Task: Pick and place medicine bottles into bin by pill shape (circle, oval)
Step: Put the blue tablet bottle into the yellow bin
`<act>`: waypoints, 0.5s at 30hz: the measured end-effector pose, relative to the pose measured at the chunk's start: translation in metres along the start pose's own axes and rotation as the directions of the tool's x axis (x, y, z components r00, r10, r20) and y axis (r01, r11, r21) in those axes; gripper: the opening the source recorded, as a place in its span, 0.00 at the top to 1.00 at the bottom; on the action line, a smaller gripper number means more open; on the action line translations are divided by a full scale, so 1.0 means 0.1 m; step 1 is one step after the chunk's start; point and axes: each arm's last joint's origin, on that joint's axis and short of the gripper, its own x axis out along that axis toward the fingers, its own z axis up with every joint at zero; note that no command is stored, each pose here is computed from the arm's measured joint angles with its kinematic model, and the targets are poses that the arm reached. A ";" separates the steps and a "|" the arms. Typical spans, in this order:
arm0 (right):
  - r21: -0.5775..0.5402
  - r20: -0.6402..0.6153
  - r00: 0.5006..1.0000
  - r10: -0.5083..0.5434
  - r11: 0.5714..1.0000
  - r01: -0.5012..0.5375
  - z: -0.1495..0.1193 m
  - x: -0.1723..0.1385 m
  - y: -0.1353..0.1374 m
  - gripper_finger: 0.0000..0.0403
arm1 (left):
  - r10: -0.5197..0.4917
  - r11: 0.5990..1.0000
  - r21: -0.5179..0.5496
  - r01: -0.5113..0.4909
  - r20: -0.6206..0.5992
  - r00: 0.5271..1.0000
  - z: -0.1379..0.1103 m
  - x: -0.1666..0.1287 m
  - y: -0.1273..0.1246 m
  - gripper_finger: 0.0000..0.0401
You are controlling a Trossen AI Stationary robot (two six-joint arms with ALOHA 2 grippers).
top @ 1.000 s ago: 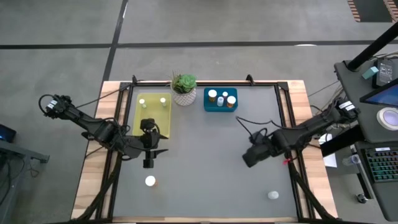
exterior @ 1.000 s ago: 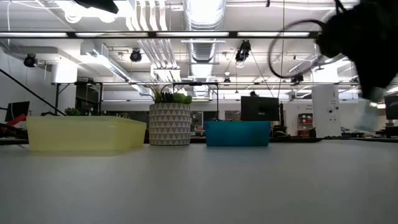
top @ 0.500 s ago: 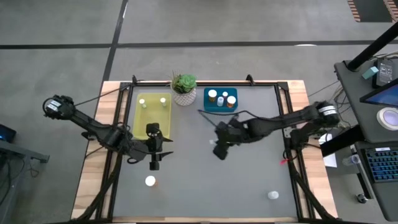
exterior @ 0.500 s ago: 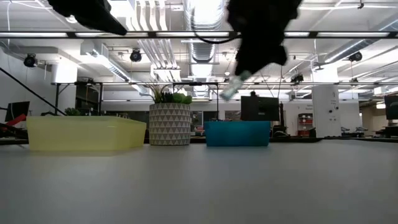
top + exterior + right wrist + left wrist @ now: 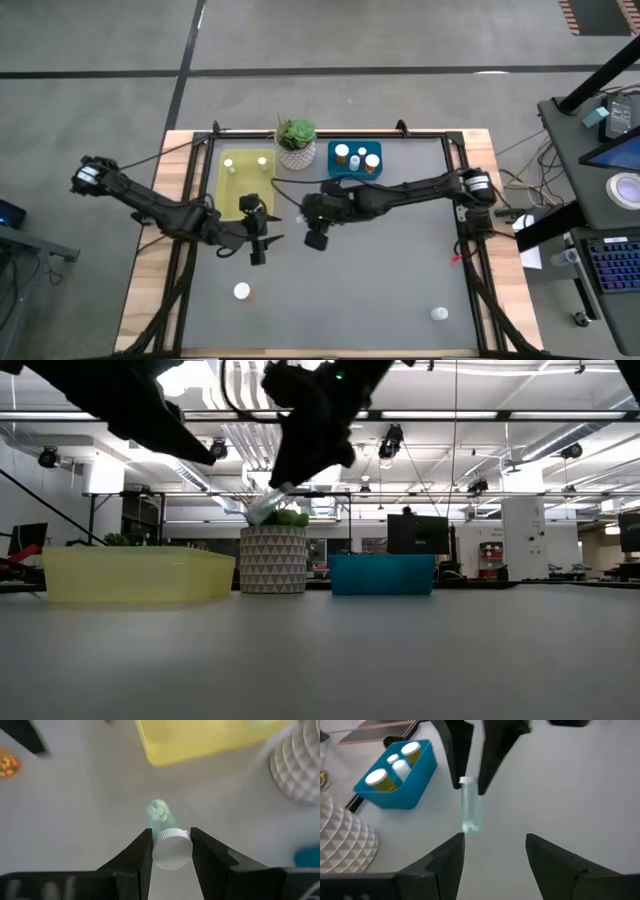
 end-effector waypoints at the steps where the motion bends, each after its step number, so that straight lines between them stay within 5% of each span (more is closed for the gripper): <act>1: -0.016 0.006 1.000 0.002 1.000 -0.002 0.04 0.01 0.01 0.72 | 0.010 1.000 -0.002 -0.010 -0.007 1.000 -0.01 0.02 0.01 0.51; 15: -0.154 0.080 0.995 0.056 0.987 -0.043 0.33 0.00 0.06 0.72 | 0.111 0.994 0.027 -0.109 -0.092 0.989 -0.12 0.34 0.13 0.51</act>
